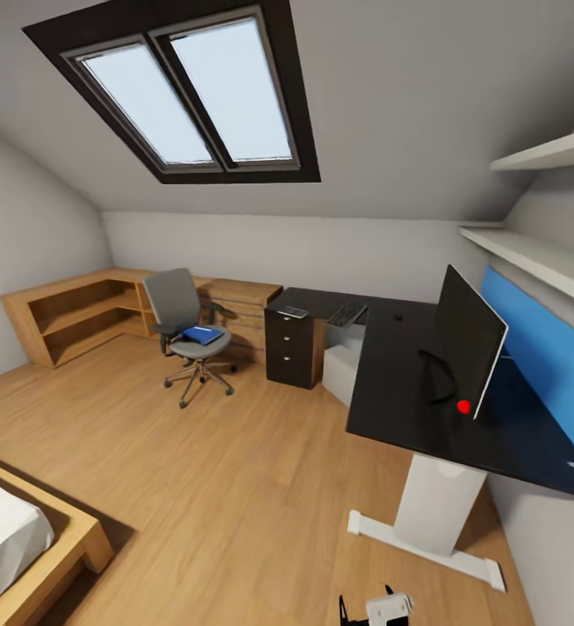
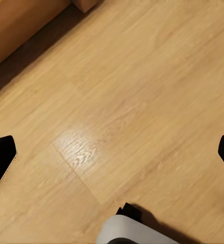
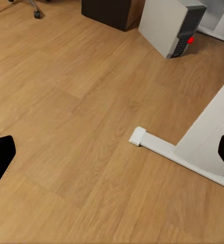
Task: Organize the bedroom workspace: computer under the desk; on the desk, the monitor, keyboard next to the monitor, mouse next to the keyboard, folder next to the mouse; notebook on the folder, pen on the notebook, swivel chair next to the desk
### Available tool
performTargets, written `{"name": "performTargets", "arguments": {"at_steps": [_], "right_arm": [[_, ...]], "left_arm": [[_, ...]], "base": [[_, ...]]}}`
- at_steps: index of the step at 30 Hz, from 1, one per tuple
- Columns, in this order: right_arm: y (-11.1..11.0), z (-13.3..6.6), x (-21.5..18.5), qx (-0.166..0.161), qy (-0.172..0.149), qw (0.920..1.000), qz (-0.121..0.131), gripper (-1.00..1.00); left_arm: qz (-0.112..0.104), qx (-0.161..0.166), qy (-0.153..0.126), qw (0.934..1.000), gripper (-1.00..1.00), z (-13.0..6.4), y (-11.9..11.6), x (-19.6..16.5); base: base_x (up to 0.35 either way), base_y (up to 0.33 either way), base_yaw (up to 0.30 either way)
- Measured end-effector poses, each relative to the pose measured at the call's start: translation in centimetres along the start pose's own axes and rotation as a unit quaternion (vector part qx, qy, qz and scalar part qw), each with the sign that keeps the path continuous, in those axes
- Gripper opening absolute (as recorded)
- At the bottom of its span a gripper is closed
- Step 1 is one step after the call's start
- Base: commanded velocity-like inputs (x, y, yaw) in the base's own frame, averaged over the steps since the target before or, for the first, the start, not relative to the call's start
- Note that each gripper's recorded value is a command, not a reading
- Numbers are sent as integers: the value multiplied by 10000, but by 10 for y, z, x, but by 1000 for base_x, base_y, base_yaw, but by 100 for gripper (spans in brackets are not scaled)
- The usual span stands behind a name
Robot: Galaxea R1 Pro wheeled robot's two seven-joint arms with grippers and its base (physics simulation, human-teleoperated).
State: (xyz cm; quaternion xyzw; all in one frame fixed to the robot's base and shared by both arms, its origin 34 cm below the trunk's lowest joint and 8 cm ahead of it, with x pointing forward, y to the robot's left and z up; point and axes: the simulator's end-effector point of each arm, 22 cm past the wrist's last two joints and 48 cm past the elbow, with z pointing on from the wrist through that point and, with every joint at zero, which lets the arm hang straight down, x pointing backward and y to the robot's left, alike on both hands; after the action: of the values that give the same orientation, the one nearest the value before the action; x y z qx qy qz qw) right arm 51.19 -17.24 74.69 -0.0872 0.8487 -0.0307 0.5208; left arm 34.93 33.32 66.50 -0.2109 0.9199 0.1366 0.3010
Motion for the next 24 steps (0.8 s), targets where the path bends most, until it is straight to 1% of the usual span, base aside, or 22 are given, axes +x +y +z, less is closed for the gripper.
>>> {"name": "performTargets", "arguments": {"at_steps": [5,15,24], "right_arm": [[0,0,1,4,24,10000,-2,100],[2,0,0,-10,-6,10000,20,100],[3,-1,6,-20,56,10000,24,100]], "left_arm": [[2,3,-2,10000,100,0,0,0],[24,44,12,10000,100,0,-2,2],[50,19,65,10000,100,0,0,6]], "base": [[182,267,0],[261,236,0],[265,234,0]]}}
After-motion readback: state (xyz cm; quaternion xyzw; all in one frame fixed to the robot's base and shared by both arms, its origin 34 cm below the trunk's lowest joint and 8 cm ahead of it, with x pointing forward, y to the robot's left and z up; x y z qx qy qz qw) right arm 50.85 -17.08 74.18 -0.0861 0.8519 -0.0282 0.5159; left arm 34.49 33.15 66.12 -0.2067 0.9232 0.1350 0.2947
